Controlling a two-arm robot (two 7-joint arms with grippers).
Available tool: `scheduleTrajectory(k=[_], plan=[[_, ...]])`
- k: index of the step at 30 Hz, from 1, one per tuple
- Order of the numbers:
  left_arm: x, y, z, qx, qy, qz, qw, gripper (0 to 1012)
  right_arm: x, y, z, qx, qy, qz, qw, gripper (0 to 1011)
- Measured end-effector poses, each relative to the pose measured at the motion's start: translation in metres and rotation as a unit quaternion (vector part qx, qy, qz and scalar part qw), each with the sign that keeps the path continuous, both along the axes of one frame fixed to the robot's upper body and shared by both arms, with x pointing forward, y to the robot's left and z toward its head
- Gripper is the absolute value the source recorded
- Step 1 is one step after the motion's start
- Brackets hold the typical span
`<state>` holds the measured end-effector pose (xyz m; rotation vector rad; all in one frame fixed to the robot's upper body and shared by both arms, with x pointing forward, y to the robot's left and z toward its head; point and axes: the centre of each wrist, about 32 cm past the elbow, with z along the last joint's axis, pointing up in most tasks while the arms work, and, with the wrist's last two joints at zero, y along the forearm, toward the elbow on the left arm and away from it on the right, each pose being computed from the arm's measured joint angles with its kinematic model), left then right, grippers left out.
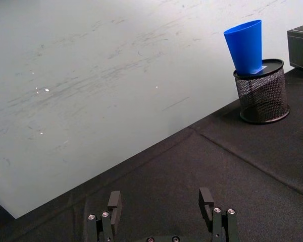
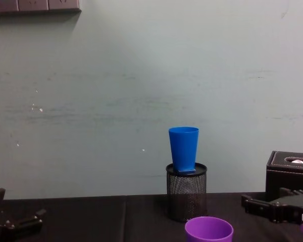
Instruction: Pick up one cup with a gripper and tap it against the other cup.
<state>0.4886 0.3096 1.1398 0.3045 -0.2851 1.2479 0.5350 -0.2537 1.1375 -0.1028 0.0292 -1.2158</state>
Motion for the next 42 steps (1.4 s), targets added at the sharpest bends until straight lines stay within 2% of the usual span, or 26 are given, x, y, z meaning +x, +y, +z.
scheduleTrajectory(k=[42], plan=[[0.0, 0.0, 0.0, 0.0, 0.0, 0.0, 1.0, 1004, 0.0, 0.0, 0.0, 0.0, 0.0, 0.0, 1.0, 1003]])
